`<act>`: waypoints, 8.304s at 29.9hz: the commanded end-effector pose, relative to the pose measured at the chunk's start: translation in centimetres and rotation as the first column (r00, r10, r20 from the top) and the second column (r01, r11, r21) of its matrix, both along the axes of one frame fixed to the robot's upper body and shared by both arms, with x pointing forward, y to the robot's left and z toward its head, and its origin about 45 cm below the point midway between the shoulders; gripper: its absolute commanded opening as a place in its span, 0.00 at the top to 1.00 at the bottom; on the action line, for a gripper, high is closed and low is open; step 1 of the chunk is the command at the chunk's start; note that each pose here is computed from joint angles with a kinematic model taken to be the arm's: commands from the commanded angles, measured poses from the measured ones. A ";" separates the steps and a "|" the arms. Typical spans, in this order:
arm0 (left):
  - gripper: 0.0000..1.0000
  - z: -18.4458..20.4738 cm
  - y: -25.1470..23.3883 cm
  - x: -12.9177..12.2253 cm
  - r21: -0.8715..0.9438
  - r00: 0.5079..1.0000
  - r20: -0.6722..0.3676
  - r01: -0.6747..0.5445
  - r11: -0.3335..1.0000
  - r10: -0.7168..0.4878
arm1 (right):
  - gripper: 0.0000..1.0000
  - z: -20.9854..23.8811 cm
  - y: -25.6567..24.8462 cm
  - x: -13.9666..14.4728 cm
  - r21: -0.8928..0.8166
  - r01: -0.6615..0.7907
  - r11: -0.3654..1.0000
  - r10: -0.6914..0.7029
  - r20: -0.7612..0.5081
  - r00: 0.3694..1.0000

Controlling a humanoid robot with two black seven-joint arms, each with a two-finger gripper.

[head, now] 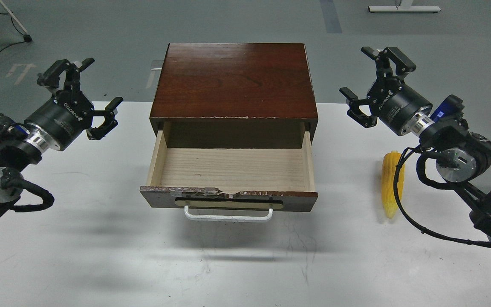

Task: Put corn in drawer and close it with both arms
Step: 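Raise the right gripper and open it above the yellow corn cob, then lower the right gripper down onto the yellow corn cob, then close the right gripper on the corn cob and lift it, then carry the corn cob with the right gripper into the open drawer, then open the right gripper, release the corn, and withdraw it upward, then move the left gripper down in front of the drawer handle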

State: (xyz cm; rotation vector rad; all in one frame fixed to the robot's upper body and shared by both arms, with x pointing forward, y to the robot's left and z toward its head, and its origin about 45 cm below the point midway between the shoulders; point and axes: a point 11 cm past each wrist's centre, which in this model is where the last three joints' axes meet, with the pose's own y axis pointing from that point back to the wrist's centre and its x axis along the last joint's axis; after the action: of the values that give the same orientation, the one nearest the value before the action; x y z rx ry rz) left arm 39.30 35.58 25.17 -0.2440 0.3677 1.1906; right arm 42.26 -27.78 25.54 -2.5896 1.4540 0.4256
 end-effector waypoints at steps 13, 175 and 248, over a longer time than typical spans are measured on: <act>0.01 -1.0 0.0 -0.3 0.023 1.000 -0.009 0.008 1.000 -0.008 | 0.00 -0.7 -2.2 0.0 0.003 0.047 0.999 -0.047 -0.012 0.999; 0.01 -2.9 3.2 -2.4 0.078 0.996 -0.066 -0.053 0.996 0.058 | 0.00 10.8 17.2 -0.3 -0.819 0.367 0.441 0.771 0.555 0.311; 1.00 1.8 -4.5 -14.3 0.916 0.457 -0.303 0.380 -0.124 -0.836 | 0.00 -6.7 -15.0 -0.5 -0.308 0.375 0.874 -0.435 -0.154 0.887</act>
State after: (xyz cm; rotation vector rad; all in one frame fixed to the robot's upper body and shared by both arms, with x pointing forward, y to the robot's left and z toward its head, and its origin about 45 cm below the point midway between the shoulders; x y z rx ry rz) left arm 25.39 30.88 26.98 0.7299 -0.7107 0.1376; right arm 41.68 -42.77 18.74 -2.3680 2.2185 0.5007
